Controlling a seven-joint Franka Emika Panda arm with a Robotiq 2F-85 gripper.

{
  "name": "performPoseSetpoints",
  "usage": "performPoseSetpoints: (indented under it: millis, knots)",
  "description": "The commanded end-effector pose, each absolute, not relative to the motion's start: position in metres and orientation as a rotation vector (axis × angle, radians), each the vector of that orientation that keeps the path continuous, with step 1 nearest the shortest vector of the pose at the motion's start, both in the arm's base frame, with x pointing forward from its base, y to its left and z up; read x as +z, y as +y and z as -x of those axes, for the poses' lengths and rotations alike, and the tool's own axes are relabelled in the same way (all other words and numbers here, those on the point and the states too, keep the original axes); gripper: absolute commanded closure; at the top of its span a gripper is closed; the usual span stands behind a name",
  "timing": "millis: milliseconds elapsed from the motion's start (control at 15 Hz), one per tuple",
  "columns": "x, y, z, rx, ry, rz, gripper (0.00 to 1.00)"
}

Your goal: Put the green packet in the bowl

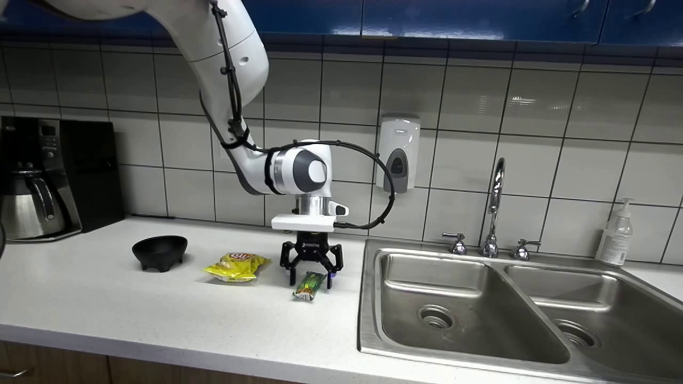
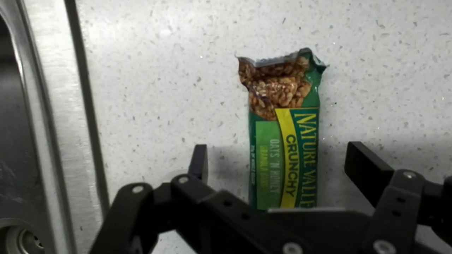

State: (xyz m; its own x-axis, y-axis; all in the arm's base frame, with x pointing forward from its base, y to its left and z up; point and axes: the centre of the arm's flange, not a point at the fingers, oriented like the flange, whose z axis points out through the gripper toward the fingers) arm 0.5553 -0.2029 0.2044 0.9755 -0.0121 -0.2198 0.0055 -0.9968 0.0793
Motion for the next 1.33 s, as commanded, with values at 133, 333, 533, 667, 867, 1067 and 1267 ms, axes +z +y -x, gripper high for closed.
performPoseSetpoints:
  millis: [133,333,533,667,867,1067,1267]
  knots:
    - [0.201,-0.203,-0.56,-0.327,0.063,-3.042,0.26]
    - [0.205,-0.198,-0.562,-0.315,0.097,-3.046,0.5]
    - [0.208,-0.197,-0.564,-0.305,0.108,-3.047,0.71]
    - [0.215,-0.198,-0.563,-0.284,0.081,-3.053,0.84]
    - [0.248,-0.205,-0.559,-0.205,0.023,-3.072,0.84]
    - [0.286,-0.21,-0.552,-0.12,-0.036,-3.082,0.84]
    - [0.323,-0.211,-0.545,-0.051,-0.077,-3.08,0.84]
